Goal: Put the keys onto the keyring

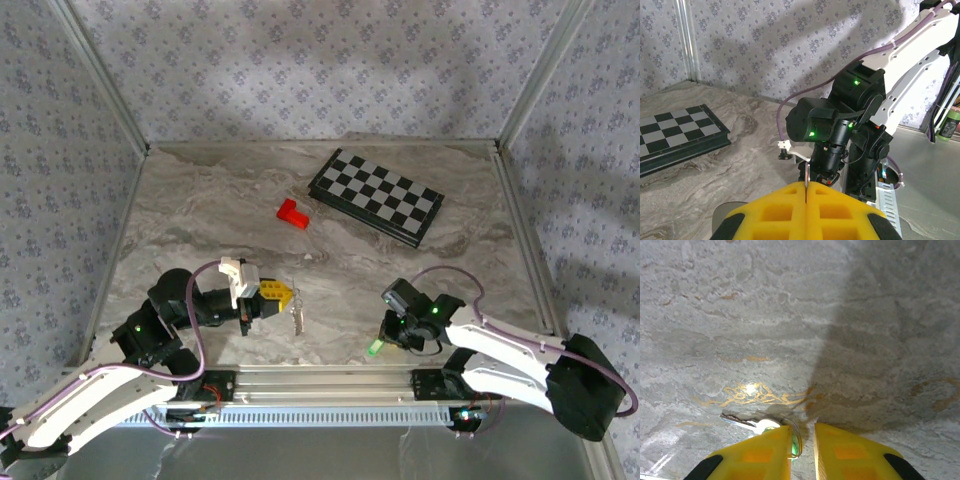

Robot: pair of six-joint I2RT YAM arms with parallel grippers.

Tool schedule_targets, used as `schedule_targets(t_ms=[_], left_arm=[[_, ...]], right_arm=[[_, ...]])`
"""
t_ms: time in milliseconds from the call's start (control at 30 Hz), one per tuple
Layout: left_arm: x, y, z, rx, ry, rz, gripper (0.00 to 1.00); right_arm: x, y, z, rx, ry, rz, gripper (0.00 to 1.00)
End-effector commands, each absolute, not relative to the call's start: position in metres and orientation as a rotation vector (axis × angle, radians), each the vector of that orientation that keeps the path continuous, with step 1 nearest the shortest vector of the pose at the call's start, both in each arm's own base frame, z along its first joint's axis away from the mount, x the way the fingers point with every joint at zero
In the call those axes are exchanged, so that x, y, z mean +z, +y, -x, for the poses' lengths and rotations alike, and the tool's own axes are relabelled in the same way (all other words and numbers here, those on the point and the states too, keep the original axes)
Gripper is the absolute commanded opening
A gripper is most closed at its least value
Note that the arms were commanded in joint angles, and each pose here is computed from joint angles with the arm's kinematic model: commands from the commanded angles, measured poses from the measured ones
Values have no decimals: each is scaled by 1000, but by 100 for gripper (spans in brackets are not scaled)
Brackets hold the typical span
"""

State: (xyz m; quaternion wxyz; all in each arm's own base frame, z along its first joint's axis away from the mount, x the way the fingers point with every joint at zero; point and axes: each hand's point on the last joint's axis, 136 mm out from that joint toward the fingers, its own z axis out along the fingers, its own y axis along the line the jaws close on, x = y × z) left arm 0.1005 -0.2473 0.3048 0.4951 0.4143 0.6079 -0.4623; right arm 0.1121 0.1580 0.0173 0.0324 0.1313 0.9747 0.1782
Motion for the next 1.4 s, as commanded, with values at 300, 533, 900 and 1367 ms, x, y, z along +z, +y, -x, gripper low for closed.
schedule_targets(t_ms=[300,533,900,1367], left_arm=[[329,-247,-94,-1142,1379,-1006,0],[329,-247,-94,-1143,1378,-1005,0],[329,-247,-94,-1145,1378,-1004,0],[326,-256,-100,-1144,1431,-1031,0]], right_arm=[[16,167,-111,634,2976,-430,16],[18,167,-112,660,2955,-442,17],[18,164,-111,641,2954,-458,13],[42,168,-126,533,2896,-184,0]])
